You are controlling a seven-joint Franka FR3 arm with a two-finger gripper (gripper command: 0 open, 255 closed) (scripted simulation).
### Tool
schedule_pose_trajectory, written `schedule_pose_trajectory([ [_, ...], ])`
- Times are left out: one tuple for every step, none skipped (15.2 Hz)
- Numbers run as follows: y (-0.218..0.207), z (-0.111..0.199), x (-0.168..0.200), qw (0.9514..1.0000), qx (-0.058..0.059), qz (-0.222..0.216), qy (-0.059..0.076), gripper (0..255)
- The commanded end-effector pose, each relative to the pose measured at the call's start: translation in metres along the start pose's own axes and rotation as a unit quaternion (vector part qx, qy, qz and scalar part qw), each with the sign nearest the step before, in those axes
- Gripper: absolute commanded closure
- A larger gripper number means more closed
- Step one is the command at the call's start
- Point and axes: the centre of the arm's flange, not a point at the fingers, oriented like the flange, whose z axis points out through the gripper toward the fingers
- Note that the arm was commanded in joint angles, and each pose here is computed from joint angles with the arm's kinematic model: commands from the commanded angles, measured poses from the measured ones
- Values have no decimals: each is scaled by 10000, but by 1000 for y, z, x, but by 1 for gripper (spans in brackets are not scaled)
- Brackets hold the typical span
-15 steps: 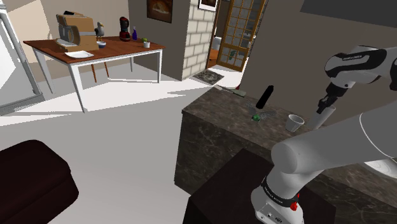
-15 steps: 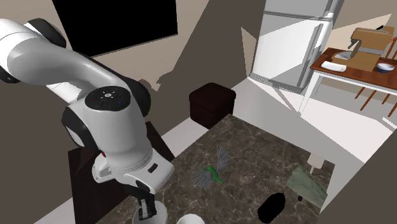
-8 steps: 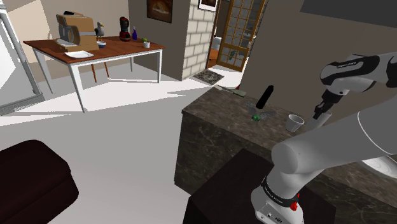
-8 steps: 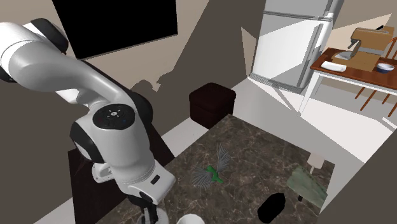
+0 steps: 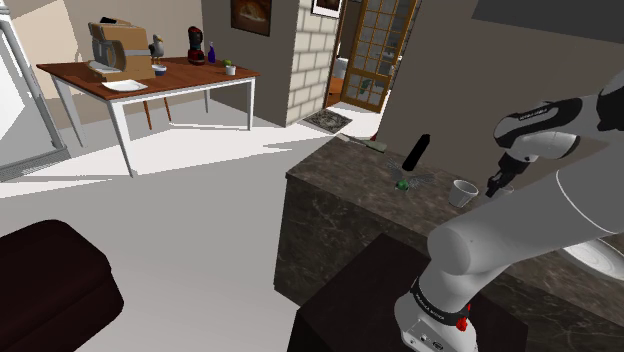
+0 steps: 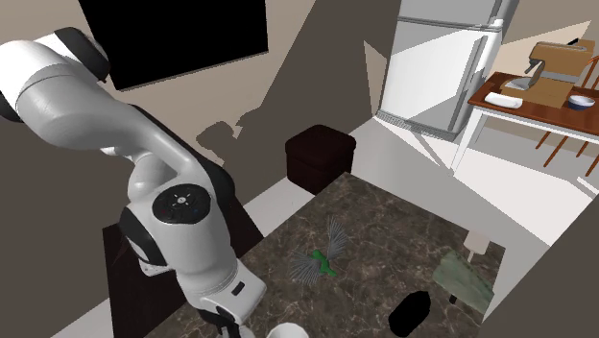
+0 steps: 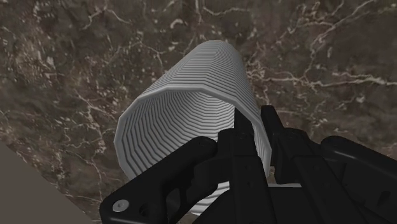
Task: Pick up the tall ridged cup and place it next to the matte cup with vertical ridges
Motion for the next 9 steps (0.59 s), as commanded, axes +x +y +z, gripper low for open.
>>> schedule_pose_trajectory([
  [-1, 7, 1, 10000, -5, 1, 3, 255],
  [-1, 7, 1, 10000, -6, 1, 3, 255],
  [-1, 7, 1, 10000, -5, 1, 3, 255],
  [-1, 7, 1, 10000, -5, 1, 3, 255],
  [-1, 7, 1, 10000, -5, 1, 3, 255],
  [-1, 7, 1, 10000, -5, 1, 3, 255],
  [-1, 7, 1, 10000, -5, 1, 3, 255],
  [-1, 7, 1, 10000, -5, 1, 3, 255],
  [-1, 7, 1, 10000, -5, 1, 3, 0],
])
